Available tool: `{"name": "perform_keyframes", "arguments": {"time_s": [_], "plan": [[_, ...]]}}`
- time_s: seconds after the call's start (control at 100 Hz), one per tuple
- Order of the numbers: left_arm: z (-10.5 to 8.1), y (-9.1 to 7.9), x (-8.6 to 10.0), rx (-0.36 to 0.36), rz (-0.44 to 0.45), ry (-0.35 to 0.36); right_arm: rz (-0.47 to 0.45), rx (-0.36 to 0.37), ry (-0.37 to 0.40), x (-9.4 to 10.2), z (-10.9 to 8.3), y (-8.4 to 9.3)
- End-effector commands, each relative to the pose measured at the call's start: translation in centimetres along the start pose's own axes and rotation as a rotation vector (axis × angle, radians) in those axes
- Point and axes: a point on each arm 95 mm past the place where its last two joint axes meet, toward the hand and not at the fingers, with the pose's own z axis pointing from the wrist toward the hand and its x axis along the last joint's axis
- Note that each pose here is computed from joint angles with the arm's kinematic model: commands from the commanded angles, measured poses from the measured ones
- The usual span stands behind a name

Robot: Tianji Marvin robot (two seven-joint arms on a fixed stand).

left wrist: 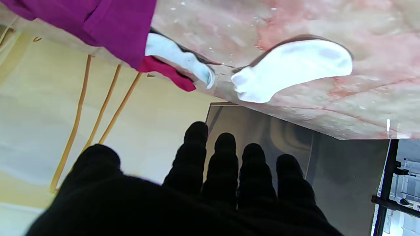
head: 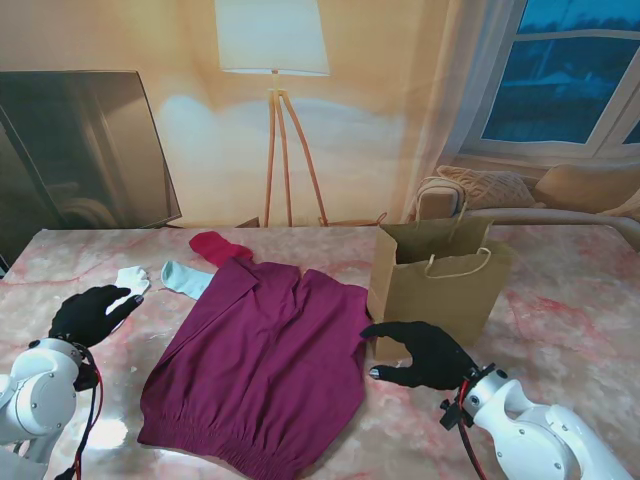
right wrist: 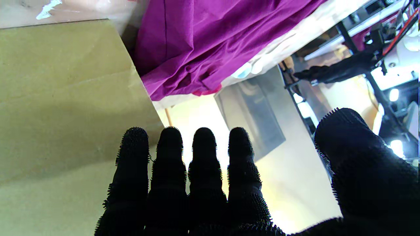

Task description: Fold the socks and the shorts into the kraft paper bag

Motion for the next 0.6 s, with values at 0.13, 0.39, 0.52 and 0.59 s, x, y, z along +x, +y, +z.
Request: {"name": "perform_keyframes", "arguments": {"time_s": [0.13,0.39,0.52,0.59], "plan": [[1.3,0.2,-1.5,-0.049,0.011,-0.049,0.005,0.005,0.004,0.1,0.4,-0.4],[2.1,1.5,-2.9,-0.124,-0.029,-0.086,0.015,0.019,0.001,0.0,1.0,-0.7],[2.3,1.9,-3.5,-0.148,-0.027,-0.093,0.020,0.026,-0.002,-0.2,1.3,-0.9],[2.3,2.1,-3.7,-0.165,-0.025,-0.101,0.025,0.031,-0.003,-0.2,1.4,-1.0]]}}
